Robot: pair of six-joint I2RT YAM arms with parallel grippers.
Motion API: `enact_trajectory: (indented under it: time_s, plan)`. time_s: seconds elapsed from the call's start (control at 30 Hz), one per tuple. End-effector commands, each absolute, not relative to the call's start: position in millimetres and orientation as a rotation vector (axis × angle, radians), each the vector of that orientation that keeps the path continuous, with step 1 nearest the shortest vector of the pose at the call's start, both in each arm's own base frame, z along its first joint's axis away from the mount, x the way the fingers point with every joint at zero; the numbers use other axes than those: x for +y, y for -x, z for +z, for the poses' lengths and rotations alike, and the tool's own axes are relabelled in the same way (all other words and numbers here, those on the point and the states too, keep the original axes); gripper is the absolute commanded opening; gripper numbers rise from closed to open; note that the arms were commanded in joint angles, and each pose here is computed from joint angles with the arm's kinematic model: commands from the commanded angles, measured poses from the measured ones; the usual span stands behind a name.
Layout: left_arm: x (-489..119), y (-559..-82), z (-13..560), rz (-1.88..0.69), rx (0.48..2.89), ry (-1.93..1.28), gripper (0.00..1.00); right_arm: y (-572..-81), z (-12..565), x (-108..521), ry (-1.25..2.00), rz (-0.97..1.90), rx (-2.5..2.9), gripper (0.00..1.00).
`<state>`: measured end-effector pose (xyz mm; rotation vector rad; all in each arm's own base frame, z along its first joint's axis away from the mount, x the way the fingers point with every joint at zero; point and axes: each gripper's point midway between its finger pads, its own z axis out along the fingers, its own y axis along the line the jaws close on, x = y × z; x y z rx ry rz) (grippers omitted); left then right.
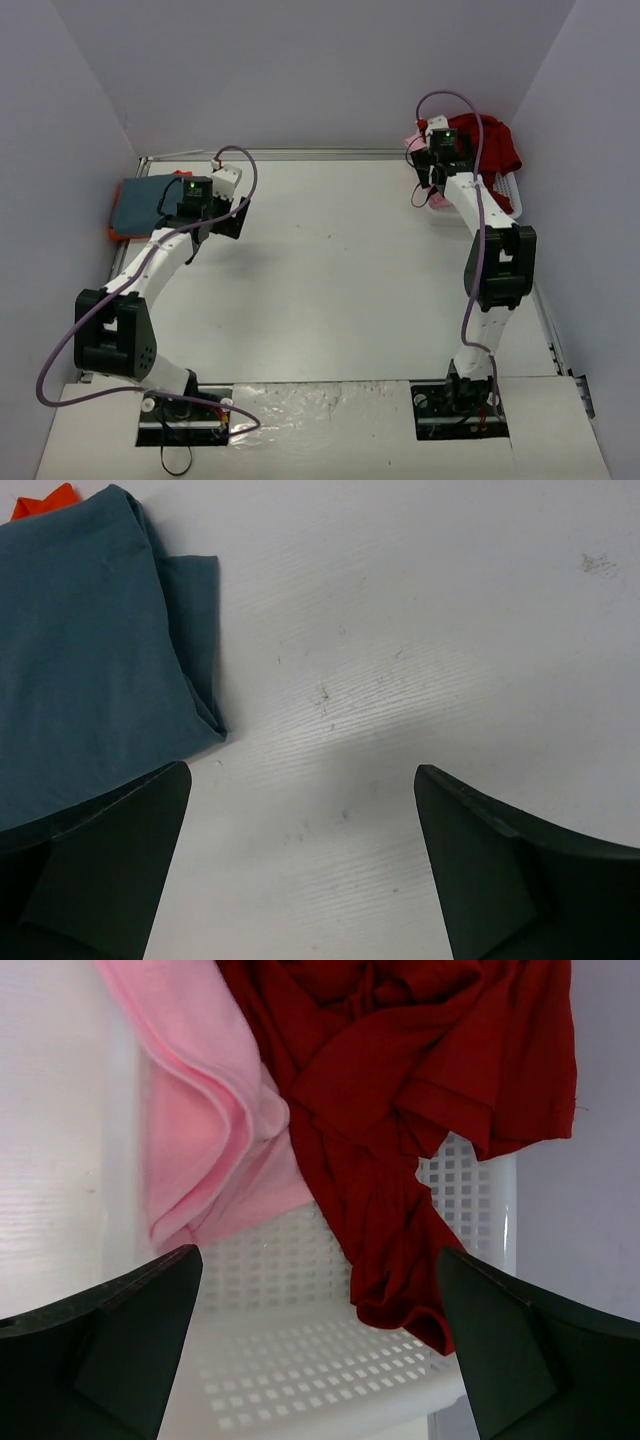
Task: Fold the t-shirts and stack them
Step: Grab crumpled tshirt from bin with the right arm
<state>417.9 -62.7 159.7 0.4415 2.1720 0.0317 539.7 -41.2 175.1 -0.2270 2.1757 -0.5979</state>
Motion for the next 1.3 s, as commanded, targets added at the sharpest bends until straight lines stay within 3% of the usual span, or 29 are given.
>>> enact_trajectory:
  time_s: [0.0,0.47,1.27]
  plan:
    - [-63.5,-420.2,181.1,0.037,2.116,-0.413,0.94,-556.8,213.0,-80.1,0.040,-0.726,2.068,1.00]
    - [-62.1,-419.7,167.1,0.048,2.124,-0.419,0.94,-572.5,172.1,-160.5,-0.202,-0.880,2.044,1.00]
    - [-51.2,-421.1,134.0,0.126,2.183,-0.437,0.94,-647.5,120.6,-197.8,-0.216,-1.045,1.951,1.00]
